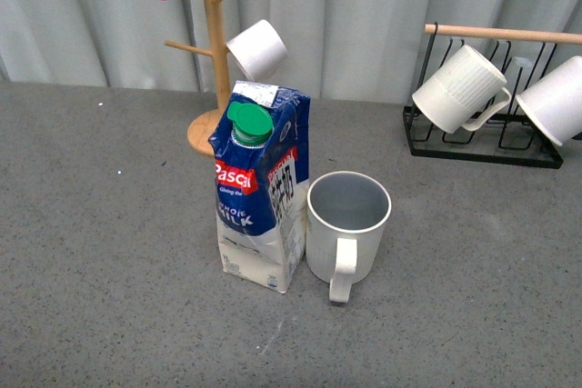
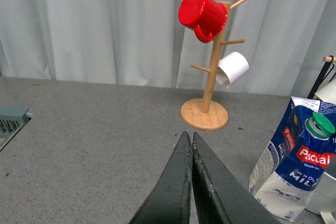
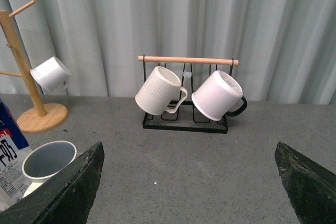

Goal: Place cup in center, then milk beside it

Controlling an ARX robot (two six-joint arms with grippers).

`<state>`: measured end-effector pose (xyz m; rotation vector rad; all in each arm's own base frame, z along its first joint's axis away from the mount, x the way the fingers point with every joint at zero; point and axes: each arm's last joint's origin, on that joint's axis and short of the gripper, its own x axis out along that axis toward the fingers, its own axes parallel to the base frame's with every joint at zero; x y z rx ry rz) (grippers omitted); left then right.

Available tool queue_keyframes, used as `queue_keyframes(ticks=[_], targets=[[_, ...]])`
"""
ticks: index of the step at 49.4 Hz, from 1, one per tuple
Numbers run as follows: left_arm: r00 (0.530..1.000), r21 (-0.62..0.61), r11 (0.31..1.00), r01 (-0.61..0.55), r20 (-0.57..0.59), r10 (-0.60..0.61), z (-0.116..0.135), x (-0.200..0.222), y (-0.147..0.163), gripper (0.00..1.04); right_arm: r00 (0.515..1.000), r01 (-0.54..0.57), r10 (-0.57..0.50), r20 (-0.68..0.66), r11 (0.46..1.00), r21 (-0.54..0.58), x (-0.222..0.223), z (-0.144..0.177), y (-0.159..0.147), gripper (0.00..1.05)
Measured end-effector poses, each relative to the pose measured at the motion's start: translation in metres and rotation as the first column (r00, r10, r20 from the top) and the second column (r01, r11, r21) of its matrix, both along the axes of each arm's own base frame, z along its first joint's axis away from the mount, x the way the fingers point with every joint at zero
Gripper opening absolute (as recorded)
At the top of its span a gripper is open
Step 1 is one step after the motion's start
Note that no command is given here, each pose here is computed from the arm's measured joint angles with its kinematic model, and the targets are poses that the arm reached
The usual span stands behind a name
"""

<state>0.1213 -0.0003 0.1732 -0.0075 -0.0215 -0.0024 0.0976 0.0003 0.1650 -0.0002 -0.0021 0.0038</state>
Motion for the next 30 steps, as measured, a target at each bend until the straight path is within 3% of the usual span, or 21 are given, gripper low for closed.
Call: queue_keyframes(ticks=[30], targets=[[1.0, 0.0, 1.0, 0.0, 0.001, 0.0, 0.0, -0.013, 0.0, 0.04, 1.0, 0.0, 0.0, 0.0, 1.0, 0.0, 0.0, 0.0, 0.0, 0.95]])
